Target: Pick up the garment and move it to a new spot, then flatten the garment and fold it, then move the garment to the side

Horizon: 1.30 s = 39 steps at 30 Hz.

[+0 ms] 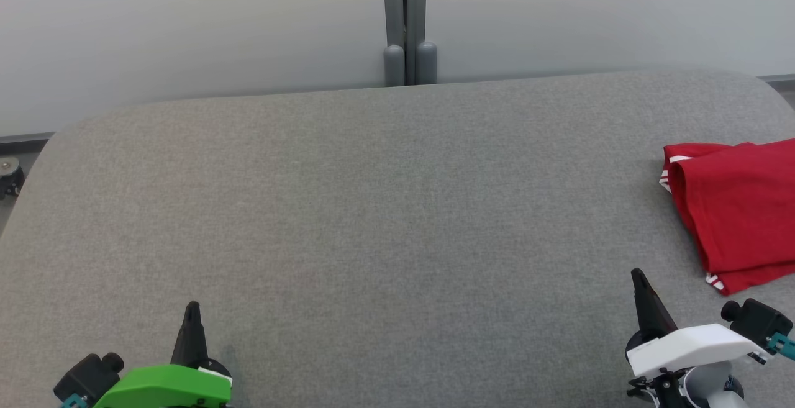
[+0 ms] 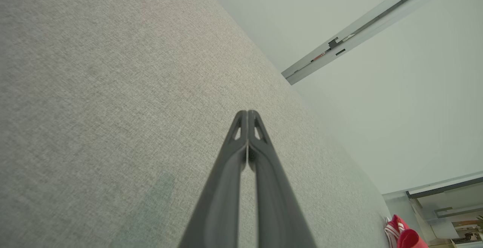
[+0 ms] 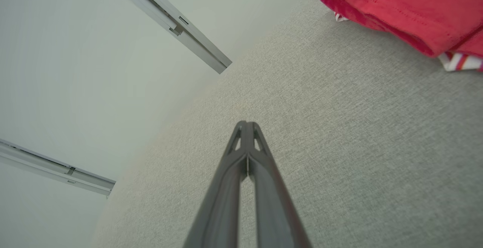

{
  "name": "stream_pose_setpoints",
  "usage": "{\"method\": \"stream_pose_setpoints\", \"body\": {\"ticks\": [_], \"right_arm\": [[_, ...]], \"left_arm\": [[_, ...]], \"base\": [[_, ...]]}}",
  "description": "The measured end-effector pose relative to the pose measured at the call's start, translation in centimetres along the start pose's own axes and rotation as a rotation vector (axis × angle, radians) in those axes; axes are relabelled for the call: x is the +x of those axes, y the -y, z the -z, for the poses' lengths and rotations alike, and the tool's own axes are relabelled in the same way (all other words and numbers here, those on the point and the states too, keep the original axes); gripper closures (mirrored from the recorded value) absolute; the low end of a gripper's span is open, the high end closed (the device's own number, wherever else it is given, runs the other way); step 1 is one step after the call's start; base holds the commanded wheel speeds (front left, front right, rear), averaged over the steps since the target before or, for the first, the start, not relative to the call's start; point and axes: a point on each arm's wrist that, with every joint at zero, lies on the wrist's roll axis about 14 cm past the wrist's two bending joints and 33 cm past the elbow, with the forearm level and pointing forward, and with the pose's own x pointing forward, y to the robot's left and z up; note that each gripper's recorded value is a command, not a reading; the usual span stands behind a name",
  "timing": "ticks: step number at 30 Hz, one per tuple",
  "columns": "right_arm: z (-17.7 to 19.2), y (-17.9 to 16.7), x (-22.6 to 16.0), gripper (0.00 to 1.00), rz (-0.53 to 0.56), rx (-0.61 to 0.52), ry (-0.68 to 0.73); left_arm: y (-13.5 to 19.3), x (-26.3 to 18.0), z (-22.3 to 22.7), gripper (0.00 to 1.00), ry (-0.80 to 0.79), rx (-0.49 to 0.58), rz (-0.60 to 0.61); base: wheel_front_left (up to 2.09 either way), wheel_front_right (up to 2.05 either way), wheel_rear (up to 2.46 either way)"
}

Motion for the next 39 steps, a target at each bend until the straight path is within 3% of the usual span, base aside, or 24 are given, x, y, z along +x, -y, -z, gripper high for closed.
{"method": "stream_pose_setpoints", "body": {"ticks": [39], "right_arm": [[-1.7,-0.6,1.0,1.0,-0.015,0.421,0.01]], "left_arm": [[1.5,1.5,-2.6,1.0,0.014,-0.377,0.056]], "base": [[0.0,0.0,0.0]]}}
